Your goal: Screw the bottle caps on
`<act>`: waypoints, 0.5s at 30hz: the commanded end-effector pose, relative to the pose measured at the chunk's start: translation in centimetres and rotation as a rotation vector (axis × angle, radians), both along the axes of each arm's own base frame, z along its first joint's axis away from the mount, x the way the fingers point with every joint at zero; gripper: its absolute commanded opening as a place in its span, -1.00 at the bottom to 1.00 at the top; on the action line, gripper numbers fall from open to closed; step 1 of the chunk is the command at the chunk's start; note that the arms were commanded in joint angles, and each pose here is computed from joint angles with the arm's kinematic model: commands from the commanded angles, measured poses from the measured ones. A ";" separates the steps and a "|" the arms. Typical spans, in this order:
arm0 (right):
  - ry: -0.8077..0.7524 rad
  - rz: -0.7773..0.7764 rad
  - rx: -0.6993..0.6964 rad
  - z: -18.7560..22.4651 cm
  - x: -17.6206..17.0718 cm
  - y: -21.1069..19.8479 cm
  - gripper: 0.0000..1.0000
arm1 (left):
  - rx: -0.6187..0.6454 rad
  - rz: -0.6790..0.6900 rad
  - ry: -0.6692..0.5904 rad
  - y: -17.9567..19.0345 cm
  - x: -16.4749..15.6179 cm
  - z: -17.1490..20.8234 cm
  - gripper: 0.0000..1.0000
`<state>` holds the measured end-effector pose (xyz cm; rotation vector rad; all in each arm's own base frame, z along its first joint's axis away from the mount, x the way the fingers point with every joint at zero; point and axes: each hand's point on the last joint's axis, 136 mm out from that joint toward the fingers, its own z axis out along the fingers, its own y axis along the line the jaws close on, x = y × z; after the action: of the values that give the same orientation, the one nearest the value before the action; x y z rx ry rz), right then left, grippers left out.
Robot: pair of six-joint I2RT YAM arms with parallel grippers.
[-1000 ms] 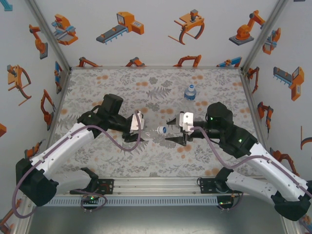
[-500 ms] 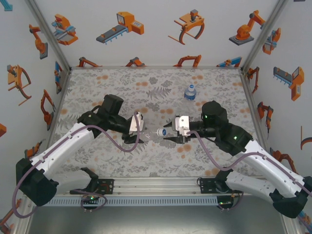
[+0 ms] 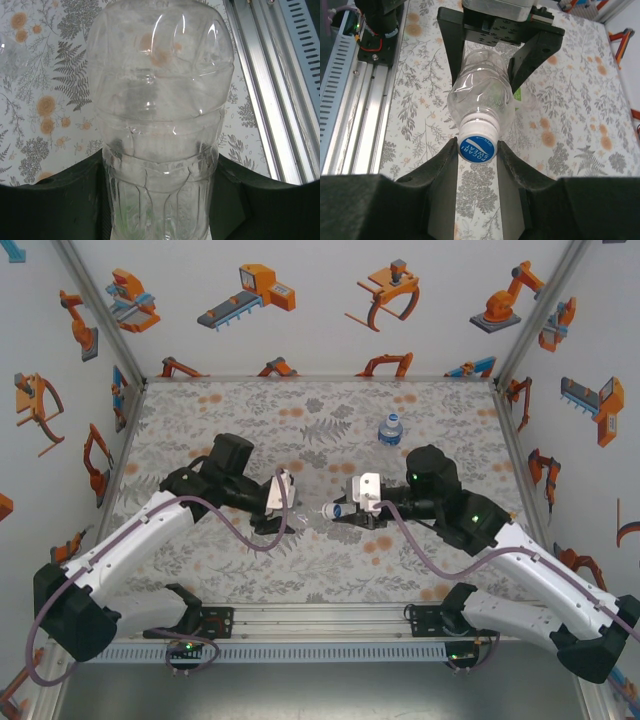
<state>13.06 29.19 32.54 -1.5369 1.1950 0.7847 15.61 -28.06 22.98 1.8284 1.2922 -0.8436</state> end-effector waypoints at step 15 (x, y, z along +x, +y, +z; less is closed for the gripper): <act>1.339 -0.950 0.358 -5.7 8.9 -2.2 -1.00 | 0.005 0.127 -0.035 0.0 3.0 0.2 -1.00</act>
<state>20.22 28.44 29.27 -0.3911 2.0664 1.1794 18.42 -27.13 21.71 1.7814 1.4329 -0.6988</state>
